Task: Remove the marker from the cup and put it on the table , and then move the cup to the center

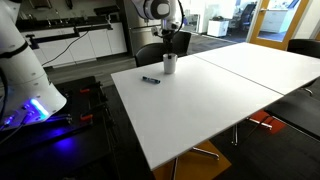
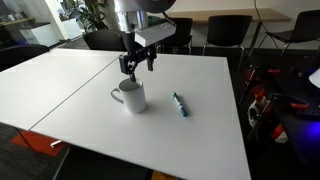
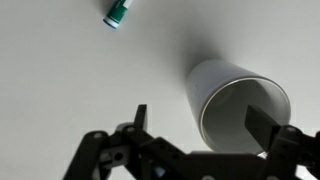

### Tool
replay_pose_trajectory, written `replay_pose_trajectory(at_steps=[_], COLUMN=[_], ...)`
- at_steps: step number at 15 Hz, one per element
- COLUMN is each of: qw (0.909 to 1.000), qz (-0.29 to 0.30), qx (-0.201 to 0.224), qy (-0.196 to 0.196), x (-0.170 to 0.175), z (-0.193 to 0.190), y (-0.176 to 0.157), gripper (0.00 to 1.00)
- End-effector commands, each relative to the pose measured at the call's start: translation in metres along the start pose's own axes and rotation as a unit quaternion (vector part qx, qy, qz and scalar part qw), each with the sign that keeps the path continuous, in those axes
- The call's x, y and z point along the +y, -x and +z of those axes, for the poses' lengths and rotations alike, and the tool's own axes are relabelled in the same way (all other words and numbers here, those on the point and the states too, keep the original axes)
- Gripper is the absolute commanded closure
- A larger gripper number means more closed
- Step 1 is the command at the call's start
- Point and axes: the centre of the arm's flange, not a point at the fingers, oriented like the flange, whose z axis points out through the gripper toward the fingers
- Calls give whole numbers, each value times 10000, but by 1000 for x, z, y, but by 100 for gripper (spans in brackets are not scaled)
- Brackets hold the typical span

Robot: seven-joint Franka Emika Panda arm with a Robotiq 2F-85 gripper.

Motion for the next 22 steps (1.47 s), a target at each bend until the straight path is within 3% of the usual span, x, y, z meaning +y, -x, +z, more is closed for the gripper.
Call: replay_pose_trajectory(at_steps=[1, 20, 21, 22], qw=[10000, 9994, 9994, 9994], qz=[0, -174, -169, -170], qx=[-11, 226, 228, 232], qy=[7, 199, 205, 203], x=[0, -8, -9, -10], z=[2, 34, 36, 37], y=[0, -19, -20, -20], gripper=[0, 0, 2, 26])
